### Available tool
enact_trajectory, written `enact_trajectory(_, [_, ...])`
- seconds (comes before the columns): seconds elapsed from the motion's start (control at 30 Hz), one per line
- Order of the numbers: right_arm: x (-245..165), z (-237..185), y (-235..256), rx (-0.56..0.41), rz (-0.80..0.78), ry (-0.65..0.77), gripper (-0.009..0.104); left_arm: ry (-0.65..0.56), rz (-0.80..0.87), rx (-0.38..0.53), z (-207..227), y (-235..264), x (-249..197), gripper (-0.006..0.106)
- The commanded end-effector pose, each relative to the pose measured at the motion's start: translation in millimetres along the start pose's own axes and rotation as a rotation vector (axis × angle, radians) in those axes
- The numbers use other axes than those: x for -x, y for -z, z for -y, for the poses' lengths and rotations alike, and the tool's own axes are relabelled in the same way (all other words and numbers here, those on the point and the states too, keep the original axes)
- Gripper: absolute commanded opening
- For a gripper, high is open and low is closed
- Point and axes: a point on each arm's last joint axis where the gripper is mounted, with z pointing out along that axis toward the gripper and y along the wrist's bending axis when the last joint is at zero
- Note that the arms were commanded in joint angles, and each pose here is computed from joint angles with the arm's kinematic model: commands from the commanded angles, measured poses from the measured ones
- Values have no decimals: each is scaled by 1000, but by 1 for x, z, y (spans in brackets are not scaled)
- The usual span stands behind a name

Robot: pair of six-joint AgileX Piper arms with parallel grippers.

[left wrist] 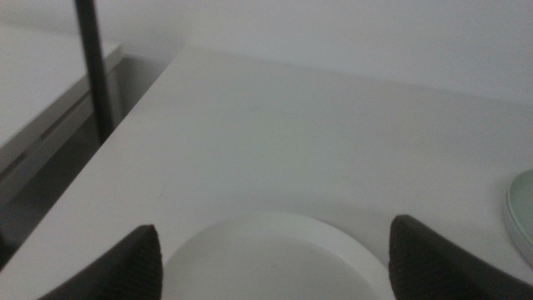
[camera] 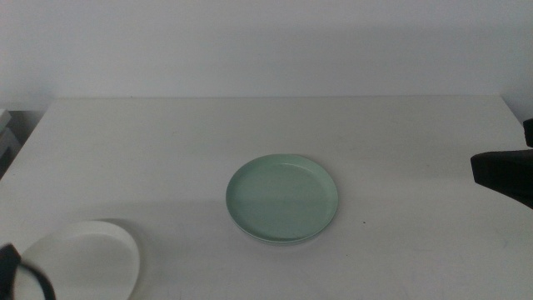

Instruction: Stack the three bowls on top of each other.

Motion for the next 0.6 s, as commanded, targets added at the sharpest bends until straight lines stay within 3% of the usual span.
enact_trajectory(0.0, [10,1,5,-18,79,-2,65,31,11,6,5,0,38,89])
enact_trajectory(0.33, [10,1,5,-18,79,-2,65,17,-426,-1,22,-14,112,89])
enact_trajectory(0.57, [10,1,5,-18,79,-2,65,24,-514,8,21,-32,113,89])
